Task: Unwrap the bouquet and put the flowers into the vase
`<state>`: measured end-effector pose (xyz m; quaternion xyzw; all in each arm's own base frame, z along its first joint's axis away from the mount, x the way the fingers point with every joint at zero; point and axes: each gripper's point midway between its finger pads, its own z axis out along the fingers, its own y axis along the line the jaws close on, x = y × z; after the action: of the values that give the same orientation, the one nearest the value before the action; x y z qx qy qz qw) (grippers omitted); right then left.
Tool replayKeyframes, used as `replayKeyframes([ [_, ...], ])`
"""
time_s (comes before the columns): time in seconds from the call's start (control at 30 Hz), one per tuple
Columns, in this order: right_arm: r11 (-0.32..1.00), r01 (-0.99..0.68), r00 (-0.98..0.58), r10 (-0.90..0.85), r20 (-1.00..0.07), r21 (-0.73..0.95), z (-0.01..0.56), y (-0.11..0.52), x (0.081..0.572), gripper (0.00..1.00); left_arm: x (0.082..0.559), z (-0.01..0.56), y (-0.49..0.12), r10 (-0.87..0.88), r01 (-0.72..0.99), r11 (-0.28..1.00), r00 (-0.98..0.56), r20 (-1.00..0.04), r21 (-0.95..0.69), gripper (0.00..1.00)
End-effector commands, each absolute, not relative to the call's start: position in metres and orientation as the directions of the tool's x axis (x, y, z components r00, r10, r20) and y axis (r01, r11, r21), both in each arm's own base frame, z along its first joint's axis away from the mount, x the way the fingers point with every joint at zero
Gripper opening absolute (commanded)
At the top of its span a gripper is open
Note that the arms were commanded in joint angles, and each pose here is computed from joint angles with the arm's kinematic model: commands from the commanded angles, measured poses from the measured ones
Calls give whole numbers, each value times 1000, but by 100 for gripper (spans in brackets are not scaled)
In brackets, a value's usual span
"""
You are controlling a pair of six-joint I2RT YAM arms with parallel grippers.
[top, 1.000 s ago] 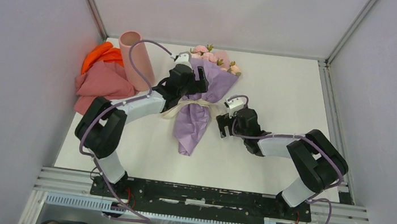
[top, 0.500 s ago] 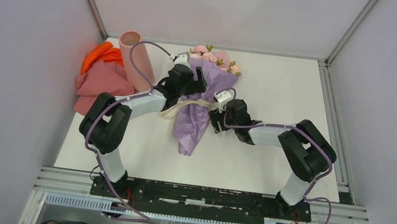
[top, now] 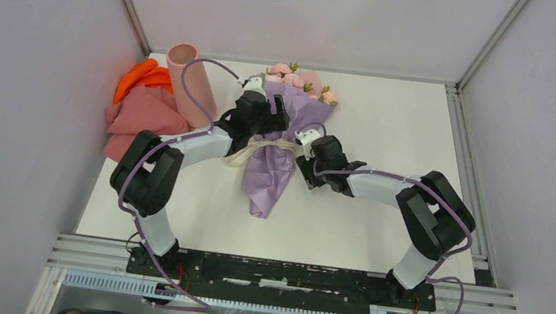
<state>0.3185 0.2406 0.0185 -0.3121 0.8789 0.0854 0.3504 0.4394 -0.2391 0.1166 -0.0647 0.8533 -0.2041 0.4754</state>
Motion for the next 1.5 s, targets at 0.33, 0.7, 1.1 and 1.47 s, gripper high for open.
replayKeyframes([
  [0.33, 782, -617, -573, -520, -634, -84, 15, 243, 324, 0, 442, 136, -234, -330, 101, 897, -496, -803, -431, 100],
  [0.7, 837, -534, -531, -442, -723, -119, 69, 210, 331, 0, 444, 133, -241, -331, 116, 887, -513, -792, -446, 100],
  [1.1, 766, -639, -521, -502, -690, -74, 53, 235, 336, 62, 441, 133, -240, -331, 117, 886, -515, -790, -448, 100],
  [1.47, 754, -652, -548, -541, -638, -79, 23, 239, 343, 50, 440, 134, -235, -322, 109, 896, -507, -800, -430, 100],
])
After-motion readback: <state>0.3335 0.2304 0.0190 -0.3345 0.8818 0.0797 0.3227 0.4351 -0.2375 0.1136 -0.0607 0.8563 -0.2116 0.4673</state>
